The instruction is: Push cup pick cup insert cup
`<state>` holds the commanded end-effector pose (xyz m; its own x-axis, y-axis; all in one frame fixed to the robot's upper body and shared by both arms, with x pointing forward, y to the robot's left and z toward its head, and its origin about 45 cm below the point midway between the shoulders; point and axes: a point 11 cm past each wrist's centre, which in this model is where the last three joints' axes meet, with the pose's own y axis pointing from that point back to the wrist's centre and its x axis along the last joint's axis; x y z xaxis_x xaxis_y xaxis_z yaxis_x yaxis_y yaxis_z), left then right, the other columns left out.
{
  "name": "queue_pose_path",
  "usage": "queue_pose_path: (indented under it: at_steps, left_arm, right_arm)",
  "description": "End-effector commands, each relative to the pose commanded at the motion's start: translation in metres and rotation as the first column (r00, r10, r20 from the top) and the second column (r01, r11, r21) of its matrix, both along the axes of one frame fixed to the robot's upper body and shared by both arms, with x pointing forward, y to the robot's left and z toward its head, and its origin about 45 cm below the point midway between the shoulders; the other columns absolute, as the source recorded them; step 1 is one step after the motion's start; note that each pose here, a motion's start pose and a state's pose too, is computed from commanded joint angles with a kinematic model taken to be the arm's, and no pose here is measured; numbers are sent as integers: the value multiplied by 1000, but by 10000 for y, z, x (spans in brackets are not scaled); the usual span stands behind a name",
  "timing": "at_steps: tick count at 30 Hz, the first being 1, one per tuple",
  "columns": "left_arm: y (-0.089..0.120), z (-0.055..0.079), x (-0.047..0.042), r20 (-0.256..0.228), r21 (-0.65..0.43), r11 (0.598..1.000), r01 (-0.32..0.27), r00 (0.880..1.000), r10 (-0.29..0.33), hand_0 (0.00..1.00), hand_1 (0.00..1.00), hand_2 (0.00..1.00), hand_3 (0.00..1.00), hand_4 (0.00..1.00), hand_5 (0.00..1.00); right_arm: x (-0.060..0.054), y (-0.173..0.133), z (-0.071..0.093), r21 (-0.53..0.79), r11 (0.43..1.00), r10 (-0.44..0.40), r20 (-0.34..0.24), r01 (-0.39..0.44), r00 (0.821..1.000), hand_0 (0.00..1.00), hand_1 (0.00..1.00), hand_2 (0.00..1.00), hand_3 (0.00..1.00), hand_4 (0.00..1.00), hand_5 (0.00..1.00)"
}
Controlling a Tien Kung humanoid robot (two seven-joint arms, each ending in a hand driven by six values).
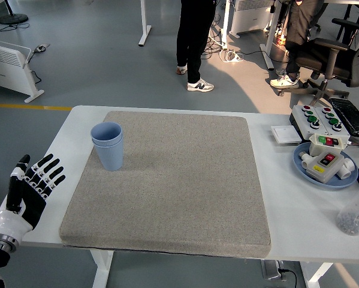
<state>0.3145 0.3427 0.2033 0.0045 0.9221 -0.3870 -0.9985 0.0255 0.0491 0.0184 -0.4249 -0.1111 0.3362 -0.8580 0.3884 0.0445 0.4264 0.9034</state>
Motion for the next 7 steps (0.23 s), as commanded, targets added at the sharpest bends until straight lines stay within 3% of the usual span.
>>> queue_pose_path:
  at_steps: [7]
  left_arm:
    - [-31,-23,-1,-8,2,1000,16,1000,-16,861,872,874,809,669,998]
  right_arm:
    - [-18,-1,-1,-1,1000,0,-4,0,1000,528,546,510,620,233,998]
